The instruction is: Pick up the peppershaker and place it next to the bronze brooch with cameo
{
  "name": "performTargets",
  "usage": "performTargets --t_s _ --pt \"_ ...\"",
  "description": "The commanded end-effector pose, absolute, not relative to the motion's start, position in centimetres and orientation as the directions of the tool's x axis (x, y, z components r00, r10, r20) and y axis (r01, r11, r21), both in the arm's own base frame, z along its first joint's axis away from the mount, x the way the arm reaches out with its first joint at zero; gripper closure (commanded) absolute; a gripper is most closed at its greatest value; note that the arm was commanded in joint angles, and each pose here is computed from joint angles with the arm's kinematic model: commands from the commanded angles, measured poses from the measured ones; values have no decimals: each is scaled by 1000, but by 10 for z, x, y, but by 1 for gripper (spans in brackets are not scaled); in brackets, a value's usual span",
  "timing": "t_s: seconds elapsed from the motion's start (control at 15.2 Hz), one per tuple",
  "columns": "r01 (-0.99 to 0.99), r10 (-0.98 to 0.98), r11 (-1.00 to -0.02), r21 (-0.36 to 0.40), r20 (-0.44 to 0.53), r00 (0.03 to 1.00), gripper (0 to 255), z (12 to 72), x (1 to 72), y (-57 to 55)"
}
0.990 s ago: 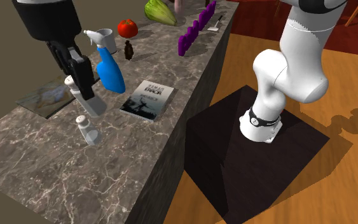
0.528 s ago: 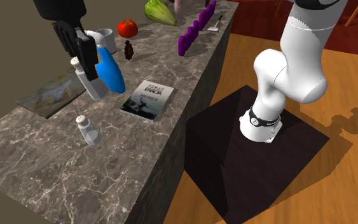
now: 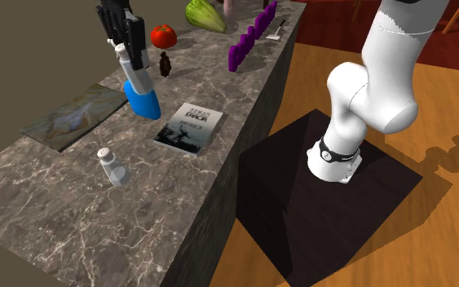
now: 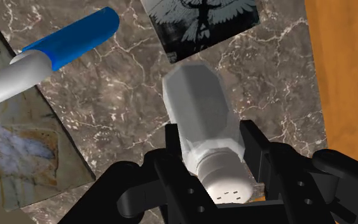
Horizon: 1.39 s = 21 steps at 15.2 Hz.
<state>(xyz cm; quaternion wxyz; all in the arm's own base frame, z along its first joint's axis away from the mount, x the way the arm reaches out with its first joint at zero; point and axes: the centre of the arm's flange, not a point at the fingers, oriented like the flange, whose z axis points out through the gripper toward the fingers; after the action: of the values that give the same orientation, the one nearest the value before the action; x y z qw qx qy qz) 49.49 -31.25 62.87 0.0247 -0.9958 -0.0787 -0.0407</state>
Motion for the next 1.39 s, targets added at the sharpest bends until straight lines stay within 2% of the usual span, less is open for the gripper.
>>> performTargets --t_s 0.0,1.06,1.32 --pt "160 156 -986 -43 85 984 255 629 481 -333" --pt "160 156 -986 -43 85 984 255 631 355 -504" --pt "160 156 -986 -43 85 984 255 609 355 -504"
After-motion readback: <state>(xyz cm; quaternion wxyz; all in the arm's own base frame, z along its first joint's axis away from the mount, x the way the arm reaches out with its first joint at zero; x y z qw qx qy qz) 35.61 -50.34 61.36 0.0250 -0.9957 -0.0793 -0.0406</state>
